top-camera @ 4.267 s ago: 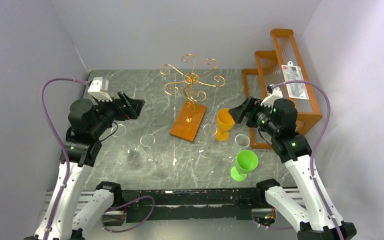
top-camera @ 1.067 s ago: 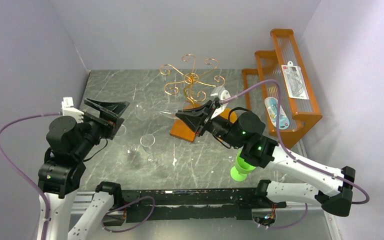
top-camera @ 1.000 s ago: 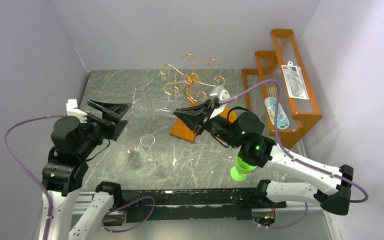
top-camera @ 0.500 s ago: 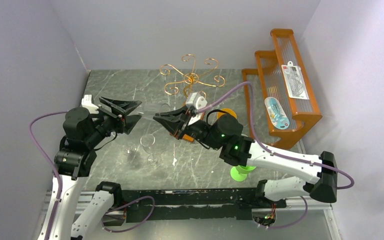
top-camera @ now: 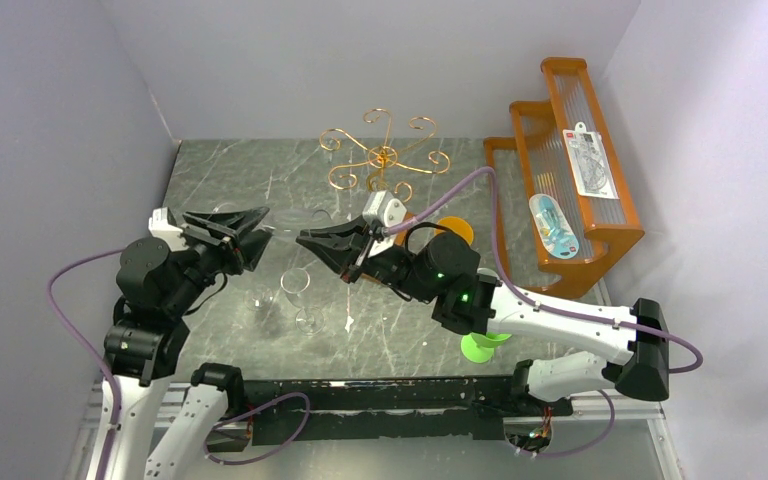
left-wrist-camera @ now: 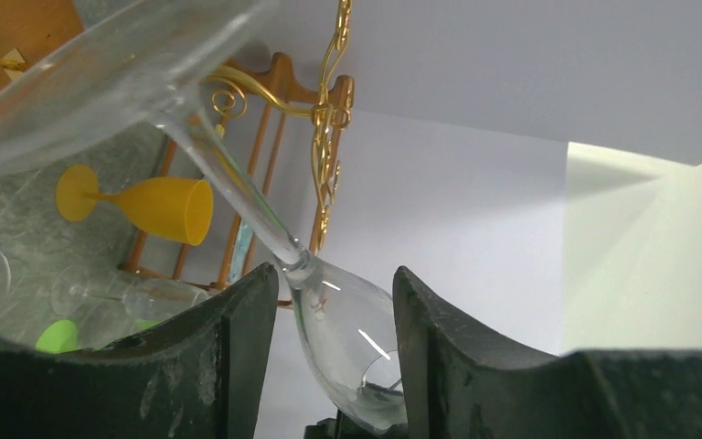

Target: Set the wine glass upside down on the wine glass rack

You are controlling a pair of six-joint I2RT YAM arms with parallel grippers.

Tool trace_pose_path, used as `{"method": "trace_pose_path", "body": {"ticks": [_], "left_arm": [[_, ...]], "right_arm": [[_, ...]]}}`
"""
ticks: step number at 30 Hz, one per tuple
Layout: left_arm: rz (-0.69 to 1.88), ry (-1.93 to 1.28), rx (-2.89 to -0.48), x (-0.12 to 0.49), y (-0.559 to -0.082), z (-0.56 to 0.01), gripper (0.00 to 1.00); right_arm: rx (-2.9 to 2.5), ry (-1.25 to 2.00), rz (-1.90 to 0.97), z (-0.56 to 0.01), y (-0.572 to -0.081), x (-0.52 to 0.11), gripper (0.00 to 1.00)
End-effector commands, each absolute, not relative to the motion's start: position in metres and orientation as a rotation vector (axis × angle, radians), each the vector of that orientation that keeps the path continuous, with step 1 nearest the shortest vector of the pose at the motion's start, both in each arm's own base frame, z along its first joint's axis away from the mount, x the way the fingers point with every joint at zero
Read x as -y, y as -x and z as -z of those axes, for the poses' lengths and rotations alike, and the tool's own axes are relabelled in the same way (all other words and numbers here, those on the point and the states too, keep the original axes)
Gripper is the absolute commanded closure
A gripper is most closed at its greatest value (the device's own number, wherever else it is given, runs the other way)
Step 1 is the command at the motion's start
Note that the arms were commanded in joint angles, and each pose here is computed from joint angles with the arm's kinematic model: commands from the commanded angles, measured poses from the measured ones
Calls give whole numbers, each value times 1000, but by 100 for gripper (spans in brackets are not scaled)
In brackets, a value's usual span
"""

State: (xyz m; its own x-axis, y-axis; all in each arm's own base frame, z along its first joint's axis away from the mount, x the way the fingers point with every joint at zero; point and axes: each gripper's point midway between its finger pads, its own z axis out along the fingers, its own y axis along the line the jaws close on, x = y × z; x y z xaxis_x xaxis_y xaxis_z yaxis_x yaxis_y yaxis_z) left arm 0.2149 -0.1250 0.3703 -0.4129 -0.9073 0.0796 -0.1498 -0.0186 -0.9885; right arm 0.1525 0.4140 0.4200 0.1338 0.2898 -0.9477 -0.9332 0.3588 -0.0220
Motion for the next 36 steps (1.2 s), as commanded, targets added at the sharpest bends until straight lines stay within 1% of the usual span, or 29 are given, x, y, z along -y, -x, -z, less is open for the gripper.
{"method": "trace_pose_path", "body": {"ticks": [1,4,6,7,8,10,12,18,22,23,27,28,30,31,32,35,36], "left_arm": [[1532,1236,-1490,113,-216,-374,44],[1566,1268,-1366,102,-218,-382,43],[1567,1282,-1321,97,-218,-387,44],[1566,1283,-1309,96,-219,-389,47],[1565,1280,-1304,95,-219,-391,54],[1566,1274,-1302,96,-221,-393,60],[1574,1270,-1309,98,-222,-391,63],[1585,1292,-1316,100,-227,-384,59],[1583,1296,-1318,101,-232,-381,59],[1573,1308,-1335,101,-233,-378,60],[1536,1332,-1367,101,-235,-371,73],[1535,1330,-1359,100,-236,-372,79],[1534,1324,-1339,98,-236,-374,93],[1531,1325,-1334,97,-237,-373,95],[1527,1317,-1332,97,-237,-373,95],[1503,1264,-1341,98,-239,-375,95],[1482,1223,-1346,98,-240,-378,95]], "right_arm": [[-976,705,-1049,-444,-147,-406,100],[-961,676,-1052,-444,-147,-402,100],[-954,673,-1056,-443,-147,-401,100],[-952,673,-1059,-442,-147,-402,100],[-949,675,-1062,-441,-146,-402,100],[-945,683,-1068,-439,-145,-404,100],[-945,686,-1069,-437,-145,-406,100],[-931,710,-1102,-434,-139,-411,100],[-926,722,-1112,-433,-137,-413,100],[-922,729,-1113,-432,-136,-414,100],[-921,740,-1105,-428,-136,-416,100],[-923,741,-1103,-427,-137,-416,100],[-937,736,-1097,-424,-139,-416,100],[-953,729,-1094,-422,-141,-416,100],[-965,718,-1095,-421,-142,-414,92],[-993,677,-1127,-420,-142,-408,49],[-1015,659,-1125,-419,-144,-406,42]]}}
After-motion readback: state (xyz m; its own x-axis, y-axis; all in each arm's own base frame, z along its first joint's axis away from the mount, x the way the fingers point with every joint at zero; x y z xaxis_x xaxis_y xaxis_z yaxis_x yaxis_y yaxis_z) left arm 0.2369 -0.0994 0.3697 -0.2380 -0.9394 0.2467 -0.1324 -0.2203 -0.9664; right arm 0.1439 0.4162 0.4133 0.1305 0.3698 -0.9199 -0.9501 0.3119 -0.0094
